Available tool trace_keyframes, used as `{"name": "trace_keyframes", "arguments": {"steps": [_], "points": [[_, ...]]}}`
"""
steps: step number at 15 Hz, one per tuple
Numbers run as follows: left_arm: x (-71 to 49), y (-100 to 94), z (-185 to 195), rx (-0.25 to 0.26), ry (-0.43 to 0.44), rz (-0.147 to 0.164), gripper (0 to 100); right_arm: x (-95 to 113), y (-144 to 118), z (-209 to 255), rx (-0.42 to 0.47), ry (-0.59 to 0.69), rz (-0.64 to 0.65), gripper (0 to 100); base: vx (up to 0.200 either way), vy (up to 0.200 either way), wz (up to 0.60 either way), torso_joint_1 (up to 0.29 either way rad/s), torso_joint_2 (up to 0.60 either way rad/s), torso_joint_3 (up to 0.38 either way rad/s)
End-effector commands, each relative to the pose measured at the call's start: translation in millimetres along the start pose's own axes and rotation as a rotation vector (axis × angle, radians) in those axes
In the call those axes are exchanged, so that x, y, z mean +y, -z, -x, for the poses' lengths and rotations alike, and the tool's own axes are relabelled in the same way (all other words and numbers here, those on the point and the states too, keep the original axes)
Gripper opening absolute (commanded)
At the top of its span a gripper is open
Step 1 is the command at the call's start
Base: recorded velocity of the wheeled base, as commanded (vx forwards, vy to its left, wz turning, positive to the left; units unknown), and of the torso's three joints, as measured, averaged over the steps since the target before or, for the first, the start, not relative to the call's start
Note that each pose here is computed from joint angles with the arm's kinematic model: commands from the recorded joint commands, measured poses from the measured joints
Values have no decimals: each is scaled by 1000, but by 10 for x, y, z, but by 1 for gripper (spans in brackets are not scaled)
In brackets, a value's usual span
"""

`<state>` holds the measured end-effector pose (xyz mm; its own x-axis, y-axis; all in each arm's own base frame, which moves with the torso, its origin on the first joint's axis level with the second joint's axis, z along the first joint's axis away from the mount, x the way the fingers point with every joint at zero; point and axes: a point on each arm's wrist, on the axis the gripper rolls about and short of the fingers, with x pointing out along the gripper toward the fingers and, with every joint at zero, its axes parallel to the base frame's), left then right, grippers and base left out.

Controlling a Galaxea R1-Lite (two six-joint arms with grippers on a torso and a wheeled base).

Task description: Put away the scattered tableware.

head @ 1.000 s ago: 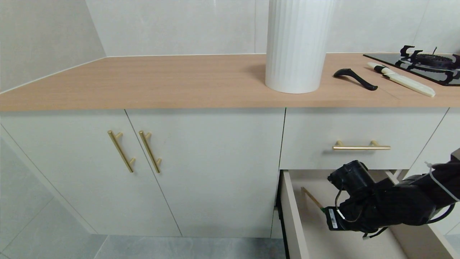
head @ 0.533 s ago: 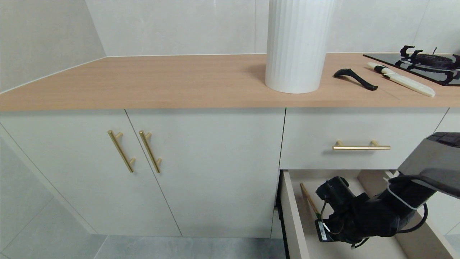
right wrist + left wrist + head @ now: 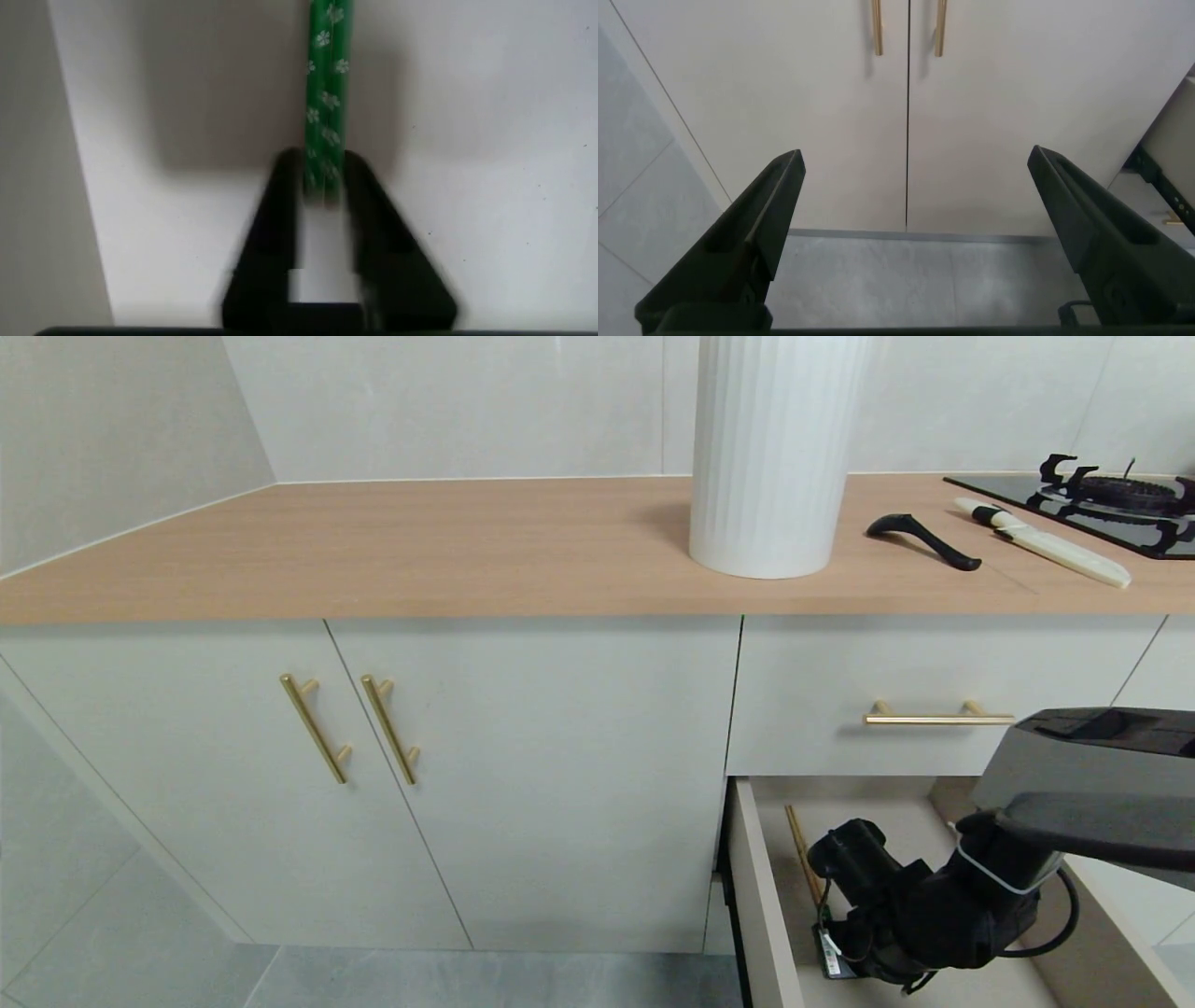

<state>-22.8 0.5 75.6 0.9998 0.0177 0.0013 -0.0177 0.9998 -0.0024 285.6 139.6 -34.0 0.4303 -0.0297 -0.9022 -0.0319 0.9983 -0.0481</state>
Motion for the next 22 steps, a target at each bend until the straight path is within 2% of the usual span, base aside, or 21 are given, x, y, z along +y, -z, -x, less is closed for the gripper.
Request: {"name": "trace_keyframes", "arguments": {"steps": [1,6,8,10,12,14,15,17,18,19,22], "points": [[0,-1,-1,1,-1,1,100,3,8,-16,6,1,2,100,0,0,0,0,0,0],[0,-1,-1,1,-1,1,100,-4,-15,50,-11,-6,-2,100,0,0,0,0,0,0],[0,-1,-1,1,1,-1,100,-51,-103,377,-82,-46,-17,100,0,0,0,0,0,0],[0,-1,-1,1,-1,1,100,-127,-118,727,-135,-80,27,100,0,0,0,0,0,0],[0,-1,-1,1,-1,1,100,-288,-154,1336,-171,-88,44,100,0,0,0,0,0,0],[0,-5,0,0,-1,-1,100,-509,-256,1761,-206,-101,-14,100,0,0,0,0,0,0],[0,-1,-1,1,-1,1,100,-711,-325,2085,-214,-125,-67,100,0,0,0,0,0,0],[0,-1,-1,1,-1,1,100,-945,-314,2721,-166,-157,-113,100,0,0,0,0,0,0],[0,-1,-1,1,-1,-1,100,-994,-294,2872,-159,-176,-122,100,0,0,0,0,0,0],[0,-1,-1,1,1,1,100,-1089,-217,3137,-192,-204,-141,100,0,0,0,0,0,0],[0,-1,-1,1,-1,1,100,-1165,-183,3197,-226,-179,-131,100,0,0,0,0,0,0]]}}
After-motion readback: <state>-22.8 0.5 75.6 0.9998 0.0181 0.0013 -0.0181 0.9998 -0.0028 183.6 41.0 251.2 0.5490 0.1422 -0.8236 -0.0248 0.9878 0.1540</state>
